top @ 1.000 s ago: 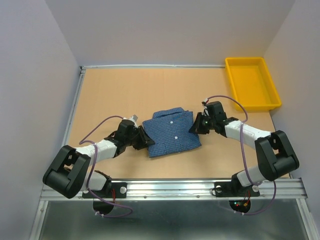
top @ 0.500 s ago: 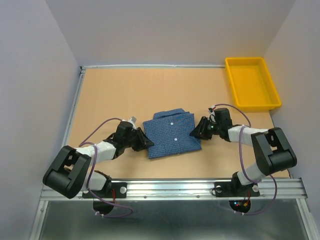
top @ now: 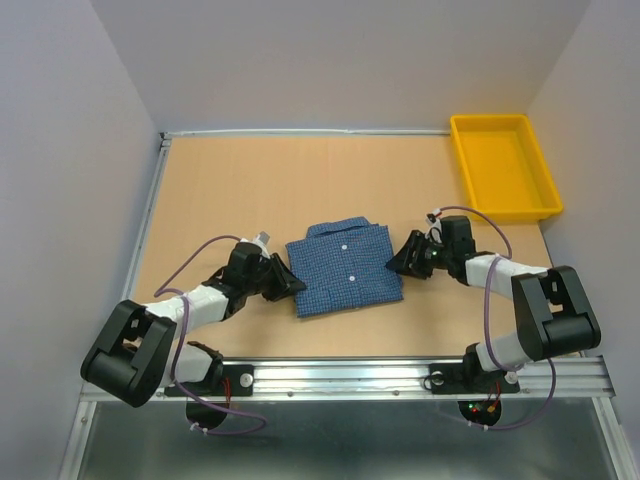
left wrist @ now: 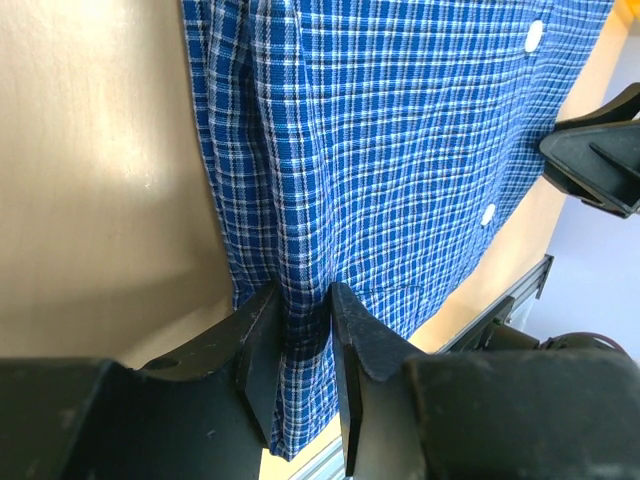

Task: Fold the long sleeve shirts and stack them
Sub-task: Fold the shirt

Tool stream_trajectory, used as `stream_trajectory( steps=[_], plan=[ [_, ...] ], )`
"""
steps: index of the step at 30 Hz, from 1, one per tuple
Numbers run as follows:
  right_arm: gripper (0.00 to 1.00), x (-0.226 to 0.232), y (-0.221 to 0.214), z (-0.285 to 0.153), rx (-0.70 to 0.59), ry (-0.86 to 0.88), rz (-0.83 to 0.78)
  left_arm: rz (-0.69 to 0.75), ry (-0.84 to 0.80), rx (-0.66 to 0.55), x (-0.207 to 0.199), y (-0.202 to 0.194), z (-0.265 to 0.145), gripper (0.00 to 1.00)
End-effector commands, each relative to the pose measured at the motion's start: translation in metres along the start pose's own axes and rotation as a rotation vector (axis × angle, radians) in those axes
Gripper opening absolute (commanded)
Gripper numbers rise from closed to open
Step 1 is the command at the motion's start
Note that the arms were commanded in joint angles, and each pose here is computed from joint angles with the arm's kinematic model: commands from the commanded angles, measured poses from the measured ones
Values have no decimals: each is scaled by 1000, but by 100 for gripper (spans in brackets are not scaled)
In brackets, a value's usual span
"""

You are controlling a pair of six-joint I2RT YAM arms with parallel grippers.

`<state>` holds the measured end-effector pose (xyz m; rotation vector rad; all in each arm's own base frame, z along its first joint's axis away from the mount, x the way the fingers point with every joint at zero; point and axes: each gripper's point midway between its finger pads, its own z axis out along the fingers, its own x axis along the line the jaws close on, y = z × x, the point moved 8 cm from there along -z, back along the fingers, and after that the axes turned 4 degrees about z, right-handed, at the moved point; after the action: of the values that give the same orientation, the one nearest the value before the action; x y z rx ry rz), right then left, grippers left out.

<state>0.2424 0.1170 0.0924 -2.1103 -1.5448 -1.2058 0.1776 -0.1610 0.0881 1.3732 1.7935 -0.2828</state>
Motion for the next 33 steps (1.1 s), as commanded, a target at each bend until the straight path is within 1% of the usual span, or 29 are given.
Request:
stream_trajectory(
  steps=[1,5,10,12,13,14,16,17,20,21,23,25,26,27,28,29,30,31,32,33],
  plan=[
    [50,2,-8,-8,18,47,-33,19,-20,-17,-5,4,-4,36],
    [50,-4,-20,-8,65,54,8,26,-29,-17,-9,6,-3,36],
    [50,-3,-27,-13,85,79,2,29,-28,-20,-9,8,-1,36],
    [48,-1,-28,-15,94,100,1,33,-28,-23,-9,8,0,36],
    [45,1,-28,-15,95,107,-3,32,-24,-25,-8,8,0,35],
    [38,1,-28,-16,96,110,-2,35,-23,-24,-7,8,1,30],
    [29,2,-27,-16,95,113,-4,31,-18,-22,-5,7,2,28],
    [20,1,-28,-15,102,111,0,27,-16,-19,-4,5,2,27],
    [7,-5,-30,-11,113,100,0,21,-13,-26,-1,5,4,26],
    [1,-10,-32,-8,124,88,10,19,-11,-26,0,4,4,26],
    [1,-15,-35,-6,126,68,15,19,-5,-31,1,4,3,23],
    [1,-19,-36,-4,124,51,17,18,-6,-50,0,5,0,23],
    [6,-20,-36,-4,123,49,16,19,-7,-56,-1,6,-1,24],
    [14,-19,-36,-5,121,50,10,20,-6,-61,-2,6,-3,26],
    [26,-18,-35,-6,110,49,3,16,8,-69,-2,7,-5,28],
    [38,-12,-32,-10,84,63,-12,25,0,-88,-6,9,-9,35],
    [55,-9,-31,-13,69,65,-20,35,-7,-104,-10,12,-13,41],
    [61,-2,-24,-17,38,73,-42,31,17,-109,-9,12,-16,48],
    [68,5,-22,-24,15,82,-64,47,-2,-138,-16,16,-22,63],
    [70,11,-19,-29,-1,86,-83,54,-8,-155,-21,19,-27,69]
  ],
)
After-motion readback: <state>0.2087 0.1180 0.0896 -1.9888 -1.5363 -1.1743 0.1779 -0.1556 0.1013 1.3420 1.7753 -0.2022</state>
